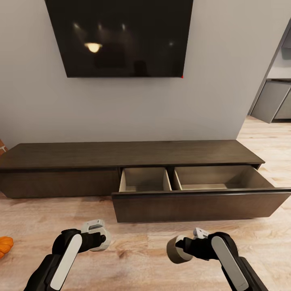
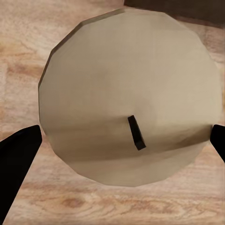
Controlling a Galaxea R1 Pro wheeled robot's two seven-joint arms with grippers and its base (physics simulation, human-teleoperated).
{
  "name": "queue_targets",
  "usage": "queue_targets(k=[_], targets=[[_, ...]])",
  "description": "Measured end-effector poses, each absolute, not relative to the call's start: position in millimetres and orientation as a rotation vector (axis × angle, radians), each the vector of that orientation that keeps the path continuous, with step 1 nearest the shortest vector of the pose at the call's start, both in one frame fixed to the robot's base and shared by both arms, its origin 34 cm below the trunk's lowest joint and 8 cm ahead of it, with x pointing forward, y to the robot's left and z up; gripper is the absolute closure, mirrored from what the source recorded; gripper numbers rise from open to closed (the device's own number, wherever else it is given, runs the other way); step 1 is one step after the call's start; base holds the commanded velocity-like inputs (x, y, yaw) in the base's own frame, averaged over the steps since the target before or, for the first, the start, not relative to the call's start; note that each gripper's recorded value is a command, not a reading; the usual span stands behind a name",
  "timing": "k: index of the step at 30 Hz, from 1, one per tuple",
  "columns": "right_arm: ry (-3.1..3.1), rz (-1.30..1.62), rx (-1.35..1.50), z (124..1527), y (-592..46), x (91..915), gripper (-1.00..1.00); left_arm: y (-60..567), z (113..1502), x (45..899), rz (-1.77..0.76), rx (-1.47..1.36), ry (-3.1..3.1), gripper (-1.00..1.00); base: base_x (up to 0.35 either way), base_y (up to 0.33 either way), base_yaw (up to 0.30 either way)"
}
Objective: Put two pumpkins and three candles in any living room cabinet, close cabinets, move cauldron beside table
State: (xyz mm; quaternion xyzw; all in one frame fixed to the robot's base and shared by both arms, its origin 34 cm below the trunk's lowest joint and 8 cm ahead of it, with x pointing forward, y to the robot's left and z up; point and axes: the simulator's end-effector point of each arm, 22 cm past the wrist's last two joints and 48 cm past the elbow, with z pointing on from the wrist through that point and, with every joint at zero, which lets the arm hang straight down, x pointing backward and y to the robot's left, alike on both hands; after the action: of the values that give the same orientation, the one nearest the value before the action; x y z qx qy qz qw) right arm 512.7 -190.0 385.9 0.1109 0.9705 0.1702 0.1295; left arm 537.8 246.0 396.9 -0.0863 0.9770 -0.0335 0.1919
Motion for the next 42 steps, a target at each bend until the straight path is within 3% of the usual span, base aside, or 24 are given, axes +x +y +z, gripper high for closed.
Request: queue_targets(k=[25, 34, 42], targets=[[2.869, 0.474, 0.265, 428.8, -176.6, 516.0, 1.0, 247.9, 433.4, 540.1, -0.086, -0.25, 2.8, 1.0, 0.0, 0.0, 0.0], [2.962, 0.185, 0.286, 422.4, -215.3, 500.5, 1.0, 254.9, 397.2, 499.4, -0.042, -0.283, 2.974, 1.0, 0.0, 0.0, 0.0], [3.086, 0.098, 0.339, 401.2, -227.5, 461.7, 1.0, 262.1, 380.8, 466.7, 0.002, -0.314, 3.084, 1.0, 0.0, 0.0, 0.0]])
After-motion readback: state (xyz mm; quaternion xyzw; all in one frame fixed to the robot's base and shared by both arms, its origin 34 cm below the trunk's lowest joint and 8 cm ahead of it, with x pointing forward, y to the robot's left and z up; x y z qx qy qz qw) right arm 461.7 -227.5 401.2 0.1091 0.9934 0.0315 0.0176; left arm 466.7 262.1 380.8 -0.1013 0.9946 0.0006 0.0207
